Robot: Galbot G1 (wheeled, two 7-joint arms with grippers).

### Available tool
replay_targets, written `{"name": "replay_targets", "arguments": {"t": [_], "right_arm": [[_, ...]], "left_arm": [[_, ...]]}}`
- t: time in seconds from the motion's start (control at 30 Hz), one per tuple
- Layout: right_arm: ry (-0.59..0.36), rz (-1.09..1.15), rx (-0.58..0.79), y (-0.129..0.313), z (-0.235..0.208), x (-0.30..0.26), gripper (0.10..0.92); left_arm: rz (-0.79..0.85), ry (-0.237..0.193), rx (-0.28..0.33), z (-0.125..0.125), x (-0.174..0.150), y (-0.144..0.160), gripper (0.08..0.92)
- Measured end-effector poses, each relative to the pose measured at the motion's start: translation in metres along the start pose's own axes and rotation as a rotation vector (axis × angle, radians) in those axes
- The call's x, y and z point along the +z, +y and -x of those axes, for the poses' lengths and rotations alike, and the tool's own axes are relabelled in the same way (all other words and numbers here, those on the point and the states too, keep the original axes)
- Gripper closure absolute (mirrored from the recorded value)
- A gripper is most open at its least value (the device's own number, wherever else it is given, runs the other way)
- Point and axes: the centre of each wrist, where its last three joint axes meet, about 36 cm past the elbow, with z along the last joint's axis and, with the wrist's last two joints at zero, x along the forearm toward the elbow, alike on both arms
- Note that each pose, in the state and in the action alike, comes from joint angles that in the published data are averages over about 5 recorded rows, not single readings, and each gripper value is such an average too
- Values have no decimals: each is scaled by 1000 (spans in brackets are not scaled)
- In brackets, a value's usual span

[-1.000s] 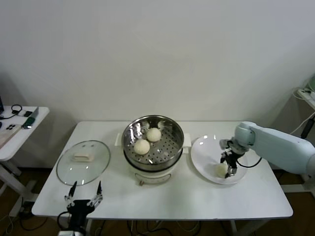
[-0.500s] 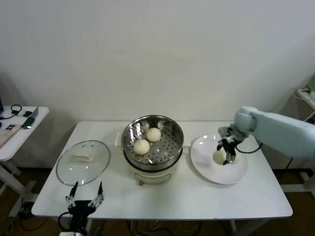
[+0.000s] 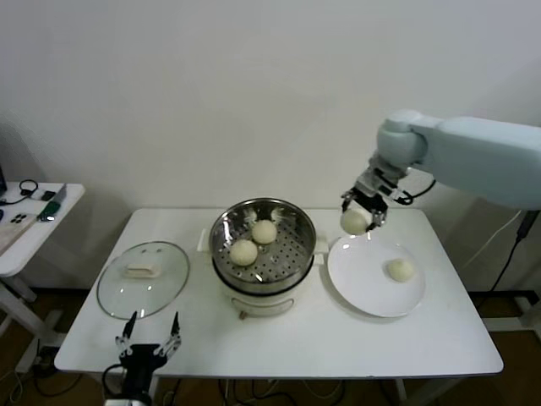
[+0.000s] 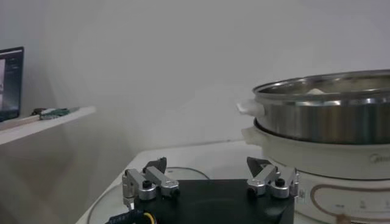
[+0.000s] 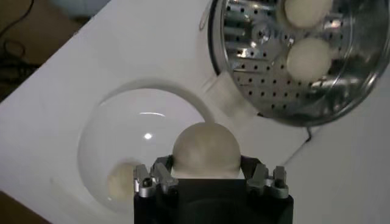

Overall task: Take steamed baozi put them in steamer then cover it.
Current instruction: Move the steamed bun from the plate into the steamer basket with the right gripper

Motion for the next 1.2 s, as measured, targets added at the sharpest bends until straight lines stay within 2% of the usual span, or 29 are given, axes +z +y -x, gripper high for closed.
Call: {"name": "replay_targets", "arguments": {"t": [0.2, 0.5, 1.2], "right_arm": [[16, -226, 5, -48, -6, -49, 303], [-2, -463, -21, -101, 26, -109, 301], [-85, -657, -123, -138, 107, -167, 301]], "left_arm": [[10, 3, 9, -1, 1, 1, 177], [24, 13, 22, 0, 4, 2, 177], [42, 31, 28, 10, 14, 1, 177]]}}
